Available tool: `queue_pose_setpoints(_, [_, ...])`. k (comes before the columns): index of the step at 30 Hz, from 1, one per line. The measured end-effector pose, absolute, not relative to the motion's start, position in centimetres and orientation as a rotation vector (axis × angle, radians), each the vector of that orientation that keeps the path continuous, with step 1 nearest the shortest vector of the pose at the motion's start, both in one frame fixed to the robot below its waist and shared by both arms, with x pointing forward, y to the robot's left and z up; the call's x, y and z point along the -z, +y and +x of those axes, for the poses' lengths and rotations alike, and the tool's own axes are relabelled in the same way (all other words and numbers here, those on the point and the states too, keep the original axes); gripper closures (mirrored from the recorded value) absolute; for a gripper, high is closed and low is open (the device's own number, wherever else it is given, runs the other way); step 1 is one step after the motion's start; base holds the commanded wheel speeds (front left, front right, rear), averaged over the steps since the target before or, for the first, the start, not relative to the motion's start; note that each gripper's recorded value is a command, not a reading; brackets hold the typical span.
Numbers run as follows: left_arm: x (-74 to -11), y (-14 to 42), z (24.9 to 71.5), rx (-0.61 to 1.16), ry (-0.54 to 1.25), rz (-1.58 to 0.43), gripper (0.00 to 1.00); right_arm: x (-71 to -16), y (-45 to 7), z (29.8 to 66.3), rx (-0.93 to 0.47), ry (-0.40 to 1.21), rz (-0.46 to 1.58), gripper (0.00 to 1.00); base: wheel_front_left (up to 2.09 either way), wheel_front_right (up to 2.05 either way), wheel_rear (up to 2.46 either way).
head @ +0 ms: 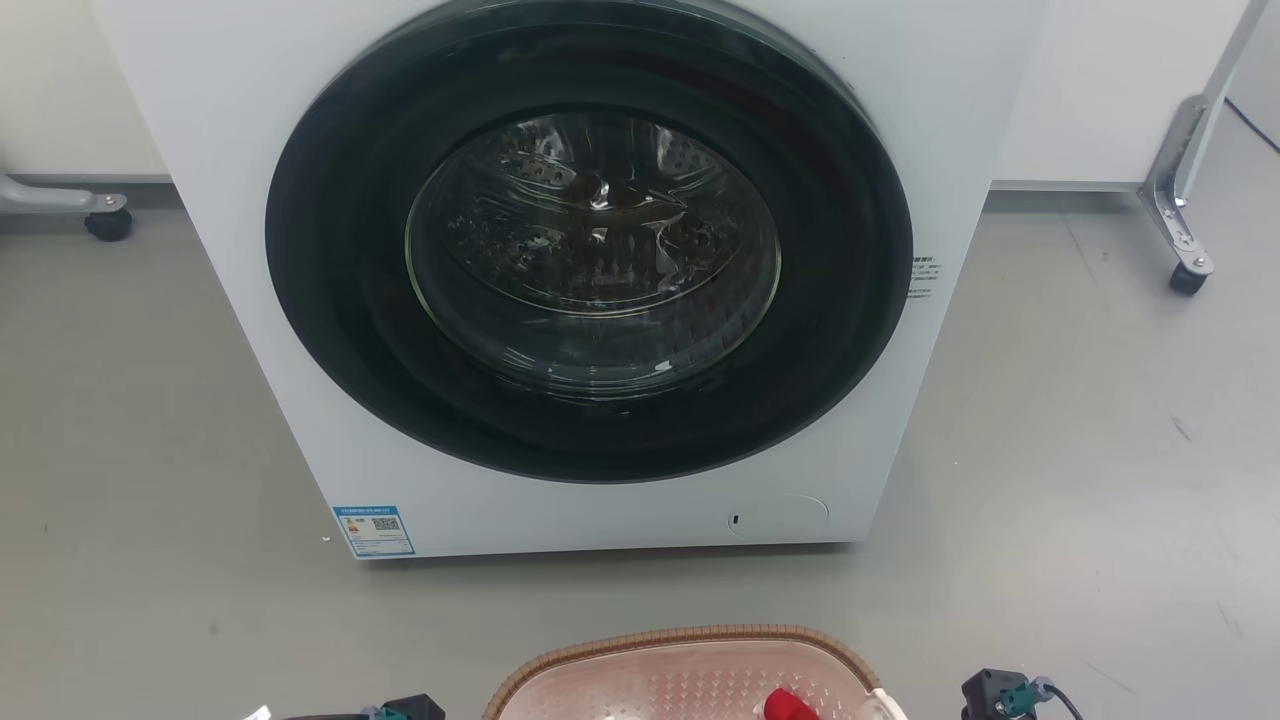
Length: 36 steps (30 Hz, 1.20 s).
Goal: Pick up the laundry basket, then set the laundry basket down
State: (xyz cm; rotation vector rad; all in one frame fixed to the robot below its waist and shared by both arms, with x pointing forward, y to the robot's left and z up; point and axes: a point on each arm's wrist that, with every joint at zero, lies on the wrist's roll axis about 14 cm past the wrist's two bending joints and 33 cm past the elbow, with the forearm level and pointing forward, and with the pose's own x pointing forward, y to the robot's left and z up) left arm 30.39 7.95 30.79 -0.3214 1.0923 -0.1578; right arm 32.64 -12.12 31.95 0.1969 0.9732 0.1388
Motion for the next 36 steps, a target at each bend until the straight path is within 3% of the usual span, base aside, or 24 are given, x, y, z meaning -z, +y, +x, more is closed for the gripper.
queue_pose_setpoints(36, [-30.2,7.7,31.0,0.165,1.104,-0.302,1.0,-31.0,-12.2,33.1,-0.136,1.0,0.194,1.0,0.0,0.0,0.0])
